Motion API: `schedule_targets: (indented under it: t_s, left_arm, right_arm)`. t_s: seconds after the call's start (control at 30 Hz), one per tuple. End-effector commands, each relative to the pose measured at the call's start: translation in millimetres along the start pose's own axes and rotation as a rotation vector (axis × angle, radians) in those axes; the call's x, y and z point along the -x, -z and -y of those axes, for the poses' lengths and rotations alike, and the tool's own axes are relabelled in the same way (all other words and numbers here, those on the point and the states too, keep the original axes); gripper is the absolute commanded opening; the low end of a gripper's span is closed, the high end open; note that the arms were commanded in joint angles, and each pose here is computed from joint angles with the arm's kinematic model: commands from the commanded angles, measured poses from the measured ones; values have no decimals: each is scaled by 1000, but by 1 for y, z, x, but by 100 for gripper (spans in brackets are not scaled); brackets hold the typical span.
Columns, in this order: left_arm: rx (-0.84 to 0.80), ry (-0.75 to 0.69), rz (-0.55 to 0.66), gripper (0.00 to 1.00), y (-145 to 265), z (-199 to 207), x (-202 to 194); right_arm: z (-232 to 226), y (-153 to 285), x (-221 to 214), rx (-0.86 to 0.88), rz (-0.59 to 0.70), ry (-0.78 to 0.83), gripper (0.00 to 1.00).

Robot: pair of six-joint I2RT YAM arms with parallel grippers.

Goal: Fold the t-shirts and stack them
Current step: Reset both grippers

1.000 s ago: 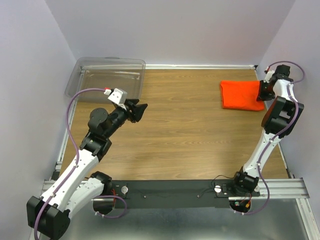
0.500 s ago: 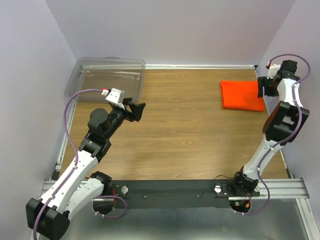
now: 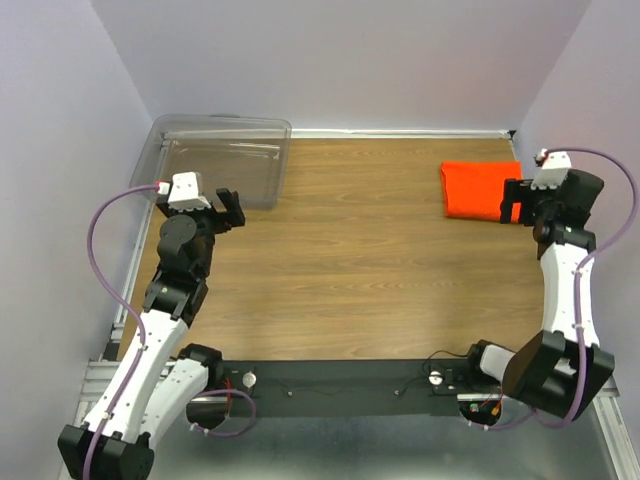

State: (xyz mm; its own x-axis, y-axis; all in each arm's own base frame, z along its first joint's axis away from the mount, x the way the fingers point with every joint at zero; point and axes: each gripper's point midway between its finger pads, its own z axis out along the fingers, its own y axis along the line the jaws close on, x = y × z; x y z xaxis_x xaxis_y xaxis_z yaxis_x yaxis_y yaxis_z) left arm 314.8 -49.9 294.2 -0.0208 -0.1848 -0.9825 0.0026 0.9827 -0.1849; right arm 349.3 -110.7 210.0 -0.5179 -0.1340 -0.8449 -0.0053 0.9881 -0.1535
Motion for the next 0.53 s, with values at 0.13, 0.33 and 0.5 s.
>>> schedule_targets:
  t_s: [0.13, 0.33, 0.5]
  left_arm:
    - [-7, -100, 54, 99, 26, -14, 13]
    - [-47, -109, 40, 98, 31, -9, 7]
    - [-47, -113, 41, 99, 30, -10, 5]
  right_arm:
    - [38, 34, 21, -290, 180, -313, 100]
    - [36, 43, 18, -310, 205, -365, 100]
    - [41, 35, 6, -344, 176, -350, 100]
